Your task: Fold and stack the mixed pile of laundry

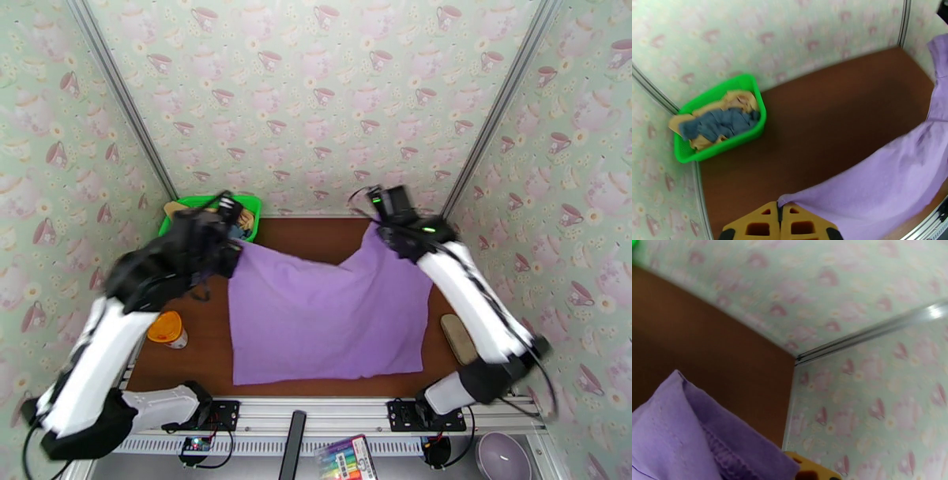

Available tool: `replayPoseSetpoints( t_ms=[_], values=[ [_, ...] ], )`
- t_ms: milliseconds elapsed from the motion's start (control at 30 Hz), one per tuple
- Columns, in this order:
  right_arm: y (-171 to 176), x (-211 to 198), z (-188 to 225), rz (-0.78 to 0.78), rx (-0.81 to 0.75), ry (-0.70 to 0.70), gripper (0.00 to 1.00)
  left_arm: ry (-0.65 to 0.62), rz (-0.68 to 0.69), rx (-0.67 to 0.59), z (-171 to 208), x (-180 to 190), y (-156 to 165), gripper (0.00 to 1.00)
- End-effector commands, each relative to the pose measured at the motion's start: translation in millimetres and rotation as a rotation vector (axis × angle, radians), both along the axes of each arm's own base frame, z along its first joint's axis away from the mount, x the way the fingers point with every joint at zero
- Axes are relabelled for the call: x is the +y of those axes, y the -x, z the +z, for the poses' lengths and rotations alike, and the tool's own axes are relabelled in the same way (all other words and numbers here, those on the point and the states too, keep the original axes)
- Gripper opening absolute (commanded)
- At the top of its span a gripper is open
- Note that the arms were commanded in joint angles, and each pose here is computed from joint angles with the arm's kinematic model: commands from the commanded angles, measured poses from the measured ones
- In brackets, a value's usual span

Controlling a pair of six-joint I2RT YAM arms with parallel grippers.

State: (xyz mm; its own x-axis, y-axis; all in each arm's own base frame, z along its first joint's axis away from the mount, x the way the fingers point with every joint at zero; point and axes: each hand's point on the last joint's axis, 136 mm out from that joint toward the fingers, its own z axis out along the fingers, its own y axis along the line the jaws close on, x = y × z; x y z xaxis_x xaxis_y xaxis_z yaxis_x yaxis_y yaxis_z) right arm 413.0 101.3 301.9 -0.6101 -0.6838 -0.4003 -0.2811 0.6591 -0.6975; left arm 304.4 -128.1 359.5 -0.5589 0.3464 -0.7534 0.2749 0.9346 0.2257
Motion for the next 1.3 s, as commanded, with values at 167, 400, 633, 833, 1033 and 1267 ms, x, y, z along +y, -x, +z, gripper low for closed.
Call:
replayPoseSetpoints(
  t_ms=[167,400,633,833,1033,1267],
  values=[
    [-114,89,-139,0.117,0.089,-0.114,0.50,0.030,0.176,0.082,-101,-1,-62,0.00],
    [-157,66,-123,-0.077,-0.005,-0.351,0.92,0.048,0.252,0.123,-132,22,-68,0.00],
    [-144,39,-132,-0.147,0.163,-0.853,0.86,0.075,0.264,0.142,-138,31,-63,0.00],
    [-149,30,-178,-0.209,0.389,-1.125,0.69,0.100,0.255,0.154,-140,27,-63,0.00],
    [-162,38,-219,-0.244,0.467,-1.168,0.61,0.109,0.250,0.167,-143,25,-62,0.00],
    [-165,51,-253,-0.281,0.529,-1.206,0.57,0.111,0.242,0.172,-145,22,-63,0.00]
  ],
)
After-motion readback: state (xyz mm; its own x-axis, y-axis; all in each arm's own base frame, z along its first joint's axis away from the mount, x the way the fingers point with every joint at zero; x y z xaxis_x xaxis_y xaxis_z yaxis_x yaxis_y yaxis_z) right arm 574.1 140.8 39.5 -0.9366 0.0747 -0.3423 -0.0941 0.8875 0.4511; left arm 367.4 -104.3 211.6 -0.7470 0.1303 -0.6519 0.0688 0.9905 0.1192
